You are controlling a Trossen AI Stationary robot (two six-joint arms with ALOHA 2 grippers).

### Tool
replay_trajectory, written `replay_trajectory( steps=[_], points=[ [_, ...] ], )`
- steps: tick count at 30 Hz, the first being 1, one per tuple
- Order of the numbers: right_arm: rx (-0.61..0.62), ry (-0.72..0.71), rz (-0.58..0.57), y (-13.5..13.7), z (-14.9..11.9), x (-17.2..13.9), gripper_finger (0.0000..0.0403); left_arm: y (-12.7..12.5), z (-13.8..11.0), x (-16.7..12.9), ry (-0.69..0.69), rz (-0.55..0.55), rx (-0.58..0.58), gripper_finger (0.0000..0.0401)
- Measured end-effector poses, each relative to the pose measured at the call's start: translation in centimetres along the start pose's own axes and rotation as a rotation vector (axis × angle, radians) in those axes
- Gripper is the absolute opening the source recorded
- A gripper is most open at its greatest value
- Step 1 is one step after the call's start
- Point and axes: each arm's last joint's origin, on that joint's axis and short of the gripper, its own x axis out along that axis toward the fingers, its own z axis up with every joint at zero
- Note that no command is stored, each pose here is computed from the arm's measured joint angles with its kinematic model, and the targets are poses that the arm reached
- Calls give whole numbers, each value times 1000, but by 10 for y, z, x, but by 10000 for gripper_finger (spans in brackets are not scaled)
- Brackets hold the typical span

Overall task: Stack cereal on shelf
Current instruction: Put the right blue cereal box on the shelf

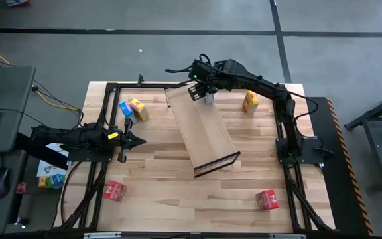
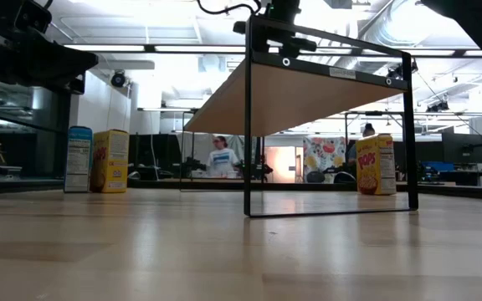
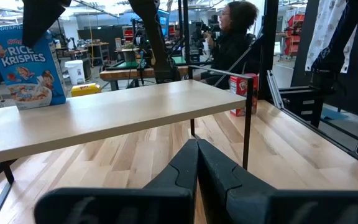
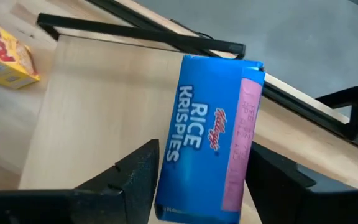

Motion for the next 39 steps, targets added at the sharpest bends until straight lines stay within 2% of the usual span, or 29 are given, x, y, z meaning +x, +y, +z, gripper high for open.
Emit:
replay_trajectory(
  steps=[5,10,22,27,33,39],
  points=[
    [8,-42,-54,-4,3,1,216,0,0,0,0,0,0,0],
    [-3,-43,-49,-7,7,3,209,0,0,0,0,0,0,0],
    [6,-35,-21,-8,8,3,125,0,0,0,0,0,0,0],
    [35,-88,18,-4,14,3,99,0,0,0,0,0,1,0],
    [44,-97,6,-4,14,3,90,0,0,0,0,0,0,0],
    [120,-82,20,-4,13,3,90,0,0,0,0,0,1,0]
  ],
)
